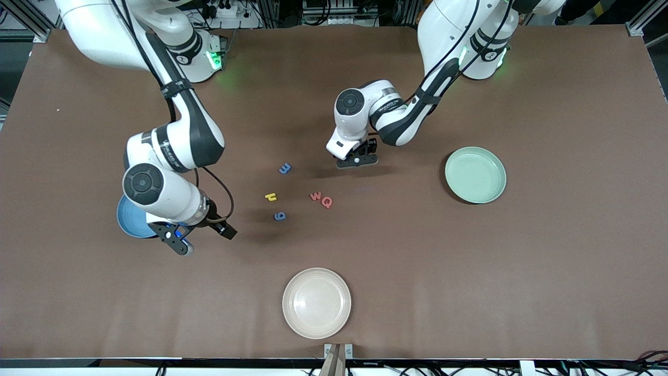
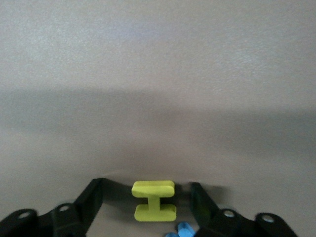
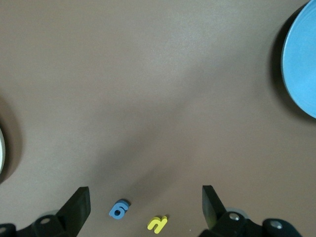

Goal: Sort upper and lower case letters into plates
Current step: 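Grasp the yellow H with the left gripper while the right gripper nears the 6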

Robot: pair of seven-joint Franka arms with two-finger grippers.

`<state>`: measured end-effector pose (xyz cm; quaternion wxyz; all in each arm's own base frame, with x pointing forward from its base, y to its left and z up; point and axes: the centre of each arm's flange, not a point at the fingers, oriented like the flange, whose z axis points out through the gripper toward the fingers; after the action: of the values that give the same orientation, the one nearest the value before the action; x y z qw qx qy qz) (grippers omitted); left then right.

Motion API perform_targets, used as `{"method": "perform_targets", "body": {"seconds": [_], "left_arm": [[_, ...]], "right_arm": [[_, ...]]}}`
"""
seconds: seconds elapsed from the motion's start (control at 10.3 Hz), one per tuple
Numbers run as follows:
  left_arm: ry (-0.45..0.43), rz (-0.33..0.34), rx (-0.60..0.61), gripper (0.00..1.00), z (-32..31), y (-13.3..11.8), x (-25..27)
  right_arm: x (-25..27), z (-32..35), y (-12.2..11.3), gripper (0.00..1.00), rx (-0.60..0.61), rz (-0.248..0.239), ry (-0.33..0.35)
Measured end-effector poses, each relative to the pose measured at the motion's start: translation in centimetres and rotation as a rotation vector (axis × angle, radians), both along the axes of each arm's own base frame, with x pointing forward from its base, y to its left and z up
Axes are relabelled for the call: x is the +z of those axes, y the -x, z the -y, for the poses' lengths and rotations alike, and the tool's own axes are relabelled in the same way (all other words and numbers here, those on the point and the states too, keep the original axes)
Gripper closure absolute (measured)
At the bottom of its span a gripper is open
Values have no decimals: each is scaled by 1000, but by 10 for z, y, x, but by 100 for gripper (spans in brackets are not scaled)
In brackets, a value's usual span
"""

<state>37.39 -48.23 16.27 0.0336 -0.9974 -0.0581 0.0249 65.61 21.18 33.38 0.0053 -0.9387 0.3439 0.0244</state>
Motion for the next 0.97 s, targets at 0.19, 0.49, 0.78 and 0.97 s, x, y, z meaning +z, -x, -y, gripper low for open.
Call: {"method": "perform_targets", "body": {"seconds": [0.19, 0.49, 0.78, 0.97], "left_arm": [[-1, 1, 32, 19, 0, 0, 0], [-1, 3, 61, 25, 1, 0, 0], [-4, 3, 63, 31, 1, -1, 1], [-7, 3, 64, 48, 1, -2, 3]], "right_arm": [[-2, -1, 0, 0, -27, -1, 2], [-6, -10, 3, 0, -65, -8, 10], [-23, -19, 4, 0, -88, -20, 17], [-41, -36, 4, 0, -149, 3, 8]]}}
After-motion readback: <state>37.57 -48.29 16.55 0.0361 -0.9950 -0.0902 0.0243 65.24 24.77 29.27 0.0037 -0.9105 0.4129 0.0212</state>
